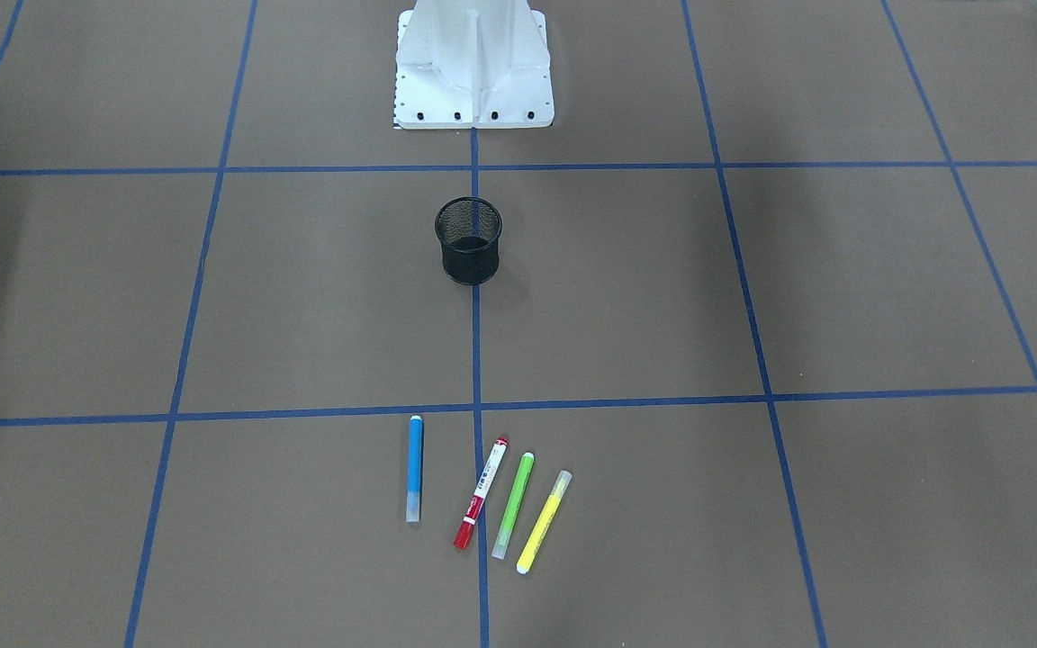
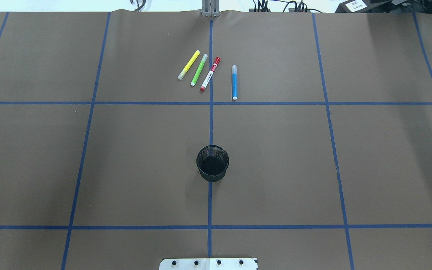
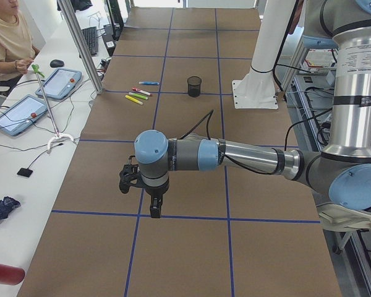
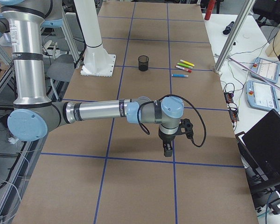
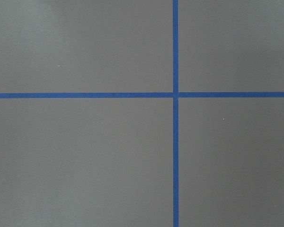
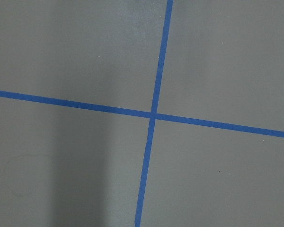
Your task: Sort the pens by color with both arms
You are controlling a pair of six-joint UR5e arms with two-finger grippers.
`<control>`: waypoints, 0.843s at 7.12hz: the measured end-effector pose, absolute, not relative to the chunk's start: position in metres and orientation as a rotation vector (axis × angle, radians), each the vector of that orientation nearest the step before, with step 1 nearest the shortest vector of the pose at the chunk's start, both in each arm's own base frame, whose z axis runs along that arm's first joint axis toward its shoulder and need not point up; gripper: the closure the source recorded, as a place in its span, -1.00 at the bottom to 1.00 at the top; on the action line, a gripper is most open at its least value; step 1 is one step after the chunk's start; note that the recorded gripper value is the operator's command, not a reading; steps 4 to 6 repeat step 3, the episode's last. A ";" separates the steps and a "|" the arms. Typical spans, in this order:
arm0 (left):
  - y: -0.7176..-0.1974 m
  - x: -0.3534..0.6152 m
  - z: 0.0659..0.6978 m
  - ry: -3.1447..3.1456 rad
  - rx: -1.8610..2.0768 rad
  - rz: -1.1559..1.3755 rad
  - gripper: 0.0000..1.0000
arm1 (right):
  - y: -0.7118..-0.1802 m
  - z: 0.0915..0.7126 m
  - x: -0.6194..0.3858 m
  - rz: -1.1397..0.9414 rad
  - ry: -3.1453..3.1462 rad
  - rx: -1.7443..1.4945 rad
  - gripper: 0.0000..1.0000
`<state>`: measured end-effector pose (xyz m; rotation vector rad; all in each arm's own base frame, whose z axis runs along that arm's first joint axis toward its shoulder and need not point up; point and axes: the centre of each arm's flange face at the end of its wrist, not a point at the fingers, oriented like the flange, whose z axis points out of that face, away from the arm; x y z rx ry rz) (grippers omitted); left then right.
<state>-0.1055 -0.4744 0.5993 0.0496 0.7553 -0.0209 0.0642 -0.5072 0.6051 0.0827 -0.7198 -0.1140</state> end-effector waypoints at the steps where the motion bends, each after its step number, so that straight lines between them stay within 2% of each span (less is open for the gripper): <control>1: -0.475 -0.105 0.599 0.757 0.051 -0.021 -0.99 | -0.506 0.606 0.064 -0.113 -0.722 0.081 -0.99; 6: -0.475 -0.105 0.598 0.759 0.053 -0.020 -0.99 | -0.506 0.607 0.063 -0.115 -0.724 0.079 -0.99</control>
